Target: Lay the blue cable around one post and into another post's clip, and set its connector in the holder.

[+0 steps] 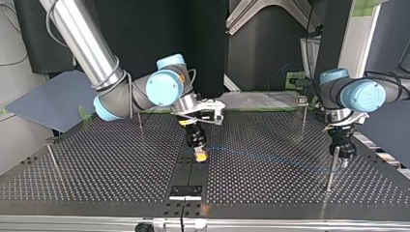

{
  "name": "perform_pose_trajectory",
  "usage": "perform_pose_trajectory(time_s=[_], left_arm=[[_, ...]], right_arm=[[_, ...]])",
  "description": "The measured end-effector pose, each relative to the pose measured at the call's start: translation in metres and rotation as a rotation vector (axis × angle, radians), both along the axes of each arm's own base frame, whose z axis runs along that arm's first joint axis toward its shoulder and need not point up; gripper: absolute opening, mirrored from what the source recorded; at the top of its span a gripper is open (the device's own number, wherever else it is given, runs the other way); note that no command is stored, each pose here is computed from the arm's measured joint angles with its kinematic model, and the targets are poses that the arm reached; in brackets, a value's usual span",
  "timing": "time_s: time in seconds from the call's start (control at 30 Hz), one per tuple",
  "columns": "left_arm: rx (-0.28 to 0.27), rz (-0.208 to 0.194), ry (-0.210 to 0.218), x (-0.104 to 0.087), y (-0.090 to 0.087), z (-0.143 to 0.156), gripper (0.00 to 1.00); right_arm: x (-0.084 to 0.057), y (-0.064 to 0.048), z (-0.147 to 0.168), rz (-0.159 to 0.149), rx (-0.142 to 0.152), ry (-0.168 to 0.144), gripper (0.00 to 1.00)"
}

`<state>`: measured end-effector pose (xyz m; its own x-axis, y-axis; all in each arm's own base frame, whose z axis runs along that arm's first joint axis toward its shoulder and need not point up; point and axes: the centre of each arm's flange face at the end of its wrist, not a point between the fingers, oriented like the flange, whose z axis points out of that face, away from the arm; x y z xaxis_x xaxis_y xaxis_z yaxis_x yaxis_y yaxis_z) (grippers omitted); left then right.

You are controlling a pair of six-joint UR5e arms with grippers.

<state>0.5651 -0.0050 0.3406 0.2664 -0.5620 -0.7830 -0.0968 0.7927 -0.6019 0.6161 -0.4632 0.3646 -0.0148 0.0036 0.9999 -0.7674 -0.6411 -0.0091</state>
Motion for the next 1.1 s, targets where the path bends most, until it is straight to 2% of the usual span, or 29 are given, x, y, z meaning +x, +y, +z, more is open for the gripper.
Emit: perform_pose_trajectory(time_s=[0.33,0.63,0.93,0.97,1.0,1.03,1.07,1.1], left_arm=[[-0.029,-0.008,-0.005,-0.004,-0.008,-0.010,0.02],[-0.035,-0.008,-0.004,-0.005,-0.013,-0.012,0.02],[-0.039,0.012,0.000,-0.006,-0.012,-0.012,0.02],[-0.038,0.013,0.001,-0.006,-0.012,-0.013,0.20],[-0.038,0.014,0.001,-0.006,-0.013,-0.013,0.20],[-0.037,0.014,0.002,-0.006,-0.013,-0.013,0.37],[-0.036,0.015,0.003,-0.007,-0.013,-0.013,0.66],[-0.036,0.017,0.004,-0.007,-0.013,-0.013,0.66]], right_arm=[[-0.023,-0.014,-0.043,-0.049,0.022,0.026,0.00],[-0.042,-0.023,-0.081,-0.079,0.036,0.013,0.00],[-0.064,-0.030,-0.117,-0.112,0.046,-0.002,0.00],[-0.067,-0.031,-0.121,-0.116,0.046,-0.002,0.00],[-0.069,-0.031,-0.125,-0.119,0.046,-0.002,0.00],[-0.071,-0.031,-0.128,-0.122,0.046,-0.002,0.00],[-0.074,-0.031,-0.133,-0.125,0.046,-0.002,0.00],[-0.076,-0.031,-0.137,-0.127,0.046,-0.002,0.00]])
